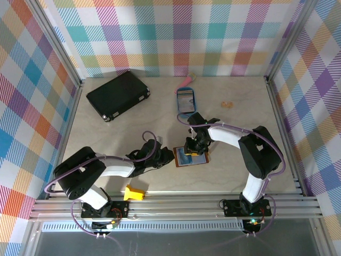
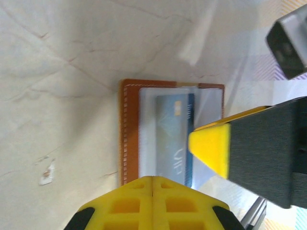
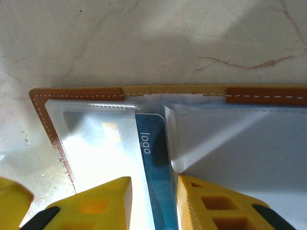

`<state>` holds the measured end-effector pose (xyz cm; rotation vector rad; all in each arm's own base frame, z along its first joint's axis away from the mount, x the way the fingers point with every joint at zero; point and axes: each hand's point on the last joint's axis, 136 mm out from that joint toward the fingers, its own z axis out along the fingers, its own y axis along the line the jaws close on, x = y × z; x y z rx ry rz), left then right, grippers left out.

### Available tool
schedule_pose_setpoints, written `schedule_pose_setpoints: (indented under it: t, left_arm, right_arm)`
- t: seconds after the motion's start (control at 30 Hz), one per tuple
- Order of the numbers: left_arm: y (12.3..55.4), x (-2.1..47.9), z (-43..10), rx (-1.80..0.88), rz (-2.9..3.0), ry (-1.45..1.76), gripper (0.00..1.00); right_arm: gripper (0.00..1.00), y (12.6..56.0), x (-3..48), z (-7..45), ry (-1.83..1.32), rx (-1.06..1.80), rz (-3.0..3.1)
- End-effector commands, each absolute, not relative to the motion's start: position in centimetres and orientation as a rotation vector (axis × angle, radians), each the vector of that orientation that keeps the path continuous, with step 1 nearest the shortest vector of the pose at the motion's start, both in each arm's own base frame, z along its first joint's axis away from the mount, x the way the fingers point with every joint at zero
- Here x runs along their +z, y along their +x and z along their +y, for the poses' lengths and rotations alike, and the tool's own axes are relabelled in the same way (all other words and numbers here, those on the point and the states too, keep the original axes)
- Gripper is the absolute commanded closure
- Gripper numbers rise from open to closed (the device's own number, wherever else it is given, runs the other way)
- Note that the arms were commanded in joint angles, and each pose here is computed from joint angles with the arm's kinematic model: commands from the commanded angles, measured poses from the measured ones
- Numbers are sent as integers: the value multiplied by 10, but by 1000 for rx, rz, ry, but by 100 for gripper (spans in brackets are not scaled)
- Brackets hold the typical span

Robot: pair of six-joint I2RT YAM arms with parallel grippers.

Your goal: Put the credit cards into the card holder

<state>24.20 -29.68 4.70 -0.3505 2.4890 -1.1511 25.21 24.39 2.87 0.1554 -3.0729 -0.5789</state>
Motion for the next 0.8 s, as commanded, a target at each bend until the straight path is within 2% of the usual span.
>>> schedule_pose_setpoints:
  t: [0.0, 0.6, 0.77]
  left_arm:
    - [239, 36, -298, -1103, 2534, -320, 100]
    - [244, 29, -311, -1094, 2563, -249, 100]
    - [244, 29, -311, -1095, 2560, -251, 100]
  right_arm:
    - [70, 246, 25, 242, 132, -555, -3056]
    - [70, 243, 24, 249, 149, -608, -3023]
    - [72, 243, 27, 253, 156, -643, -3019]
